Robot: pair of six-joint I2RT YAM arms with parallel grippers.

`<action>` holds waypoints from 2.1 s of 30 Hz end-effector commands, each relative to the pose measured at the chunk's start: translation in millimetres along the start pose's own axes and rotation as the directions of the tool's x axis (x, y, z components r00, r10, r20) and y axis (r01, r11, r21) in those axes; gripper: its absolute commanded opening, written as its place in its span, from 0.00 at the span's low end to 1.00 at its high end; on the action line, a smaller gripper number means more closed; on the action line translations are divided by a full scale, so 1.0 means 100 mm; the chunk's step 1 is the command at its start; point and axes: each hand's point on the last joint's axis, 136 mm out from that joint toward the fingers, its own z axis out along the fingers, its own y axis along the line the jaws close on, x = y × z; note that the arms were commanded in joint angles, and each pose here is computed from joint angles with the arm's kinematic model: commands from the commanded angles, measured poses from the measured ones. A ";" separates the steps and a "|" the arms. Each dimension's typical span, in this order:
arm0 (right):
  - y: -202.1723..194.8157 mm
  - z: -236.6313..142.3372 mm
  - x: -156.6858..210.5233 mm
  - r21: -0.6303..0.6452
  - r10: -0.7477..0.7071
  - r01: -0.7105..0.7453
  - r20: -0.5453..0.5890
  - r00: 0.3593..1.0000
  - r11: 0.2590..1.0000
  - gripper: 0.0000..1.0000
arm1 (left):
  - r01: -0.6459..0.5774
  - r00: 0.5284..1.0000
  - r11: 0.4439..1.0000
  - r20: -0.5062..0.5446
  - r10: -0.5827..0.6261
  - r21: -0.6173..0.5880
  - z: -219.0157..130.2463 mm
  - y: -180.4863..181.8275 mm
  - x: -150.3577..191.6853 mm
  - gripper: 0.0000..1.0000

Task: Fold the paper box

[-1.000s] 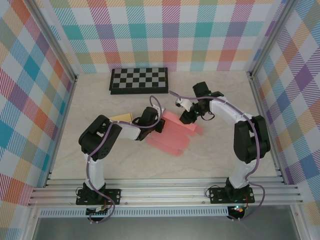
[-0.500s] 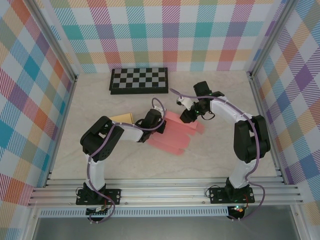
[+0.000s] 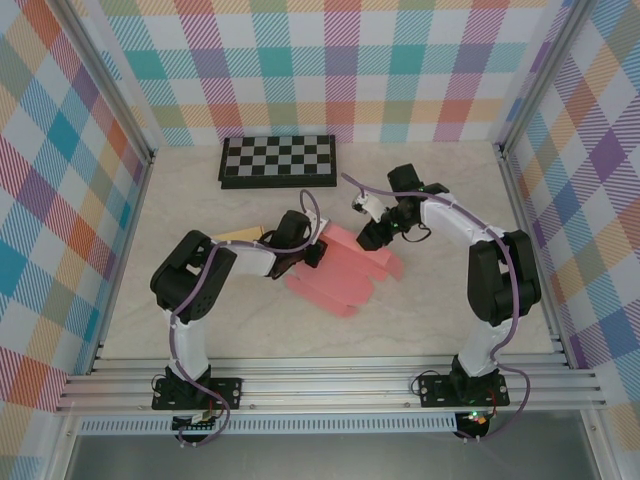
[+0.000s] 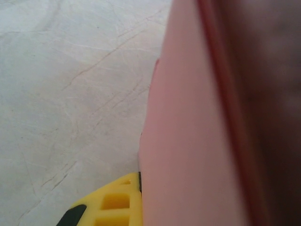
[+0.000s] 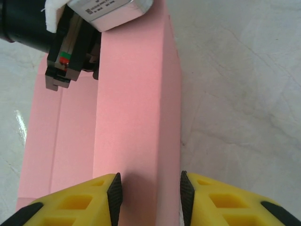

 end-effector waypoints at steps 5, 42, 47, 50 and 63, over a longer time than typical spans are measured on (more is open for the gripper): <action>0.00 0.12 0.24 -0.017 0.087 -0.089 -0.078 0.993 0.996 0.35 | 0.005 1.000 0.993 -0.001 -0.005 0.121 -0.09 -0.17 -0.12 0.37; 0.10 0.12 -0.10 -0.253 0.258 -0.254 -0.018 0.966 0.934 0.27 | 0.179 0.925 0.983 0.348 -0.154 -0.039 -0.04 0.09 -0.86 0.16; -0.01 0.05 -0.13 -0.326 0.369 -0.344 0.018 0.929 0.881 0.25 | 0.160 0.916 0.987 0.370 -0.157 0.024 -0.02 -0.09 -0.99 0.07; -0.07 0.04 -0.11 -0.302 0.374 -0.350 0.025 0.927 0.887 0.26 | 0.154 0.917 0.987 0.367 -0.156 0.034 0.02 -0.14 -1.00 0.00; -0.34 0.16 0.14 -0.150 0.371 -0.374 -0.050 0.927 0.915 0.29 | 0.213 0.940 0.974 0.254 -0.227 0.081 -0.16 0.16 -0.74 0.39</action>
